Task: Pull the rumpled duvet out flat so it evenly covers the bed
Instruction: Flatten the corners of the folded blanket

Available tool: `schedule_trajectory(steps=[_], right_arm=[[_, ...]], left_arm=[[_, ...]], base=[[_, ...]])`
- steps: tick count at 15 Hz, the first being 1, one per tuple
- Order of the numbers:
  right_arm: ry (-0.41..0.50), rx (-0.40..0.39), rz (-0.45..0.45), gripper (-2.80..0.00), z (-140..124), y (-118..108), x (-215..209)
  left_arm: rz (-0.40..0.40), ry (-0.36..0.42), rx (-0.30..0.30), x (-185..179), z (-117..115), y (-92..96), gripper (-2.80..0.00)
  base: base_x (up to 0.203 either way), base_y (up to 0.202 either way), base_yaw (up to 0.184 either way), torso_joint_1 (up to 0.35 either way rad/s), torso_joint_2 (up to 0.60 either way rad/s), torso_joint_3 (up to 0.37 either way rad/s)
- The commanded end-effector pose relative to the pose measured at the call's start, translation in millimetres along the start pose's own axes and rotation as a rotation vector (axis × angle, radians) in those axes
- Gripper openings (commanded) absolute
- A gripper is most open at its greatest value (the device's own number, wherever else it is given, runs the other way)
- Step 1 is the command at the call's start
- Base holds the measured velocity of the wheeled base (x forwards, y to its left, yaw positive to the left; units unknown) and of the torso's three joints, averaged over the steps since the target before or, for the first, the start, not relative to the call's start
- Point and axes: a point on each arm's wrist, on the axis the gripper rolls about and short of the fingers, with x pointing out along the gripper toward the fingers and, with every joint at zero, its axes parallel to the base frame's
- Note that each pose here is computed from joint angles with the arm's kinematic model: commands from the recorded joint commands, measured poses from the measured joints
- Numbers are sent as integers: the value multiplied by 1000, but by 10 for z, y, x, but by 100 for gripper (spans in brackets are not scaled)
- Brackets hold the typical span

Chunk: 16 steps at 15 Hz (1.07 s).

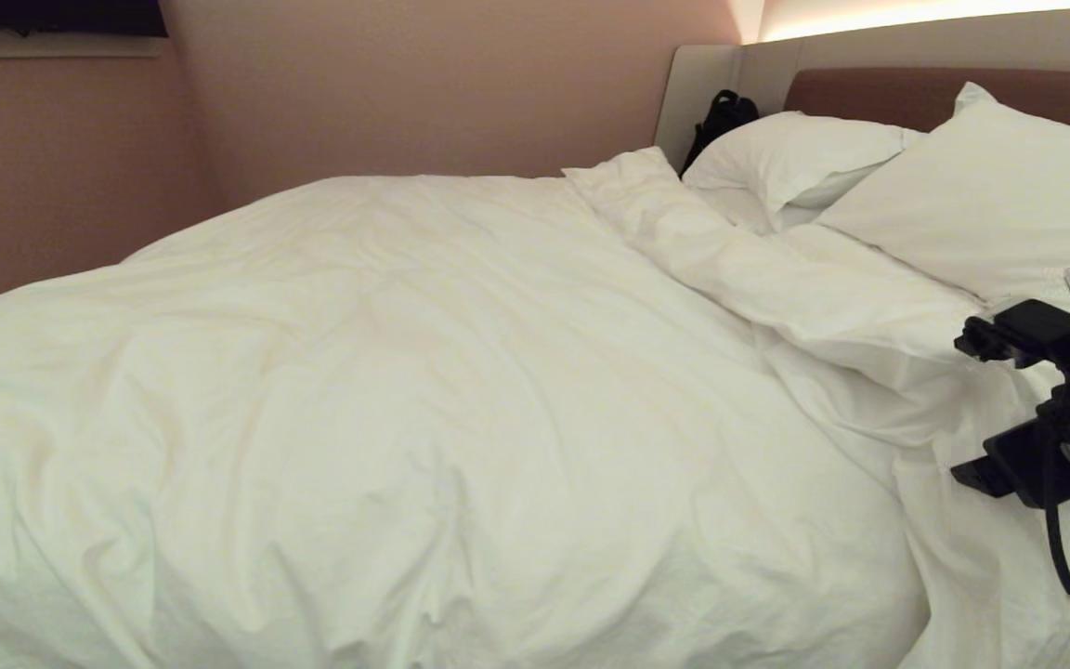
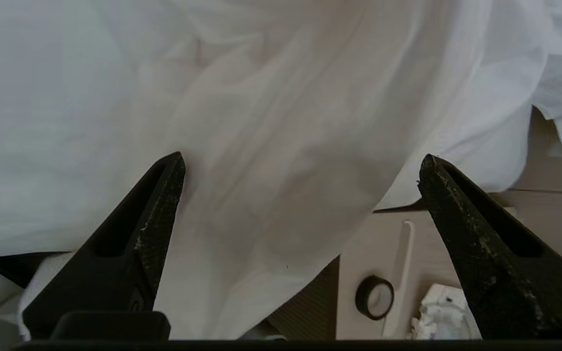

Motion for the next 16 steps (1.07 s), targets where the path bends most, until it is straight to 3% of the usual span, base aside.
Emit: schedule_trajectory(steps=[1,9,16], right_arm=[[36,-27,-37,0,-12,49,59],[70,-61,-20,0,-23,144,163],[36,-34,-35,0,115,260,435]], left_arm=[[0,-2,0,0,2,0,-280],[1,-1,-1,0,1,0,-280],[0,-1,0,0,1,0,-280]], base=[[0,0,0,0,0,0],[0,0,0,0,0,0],[0,0,0,0,0,0]])
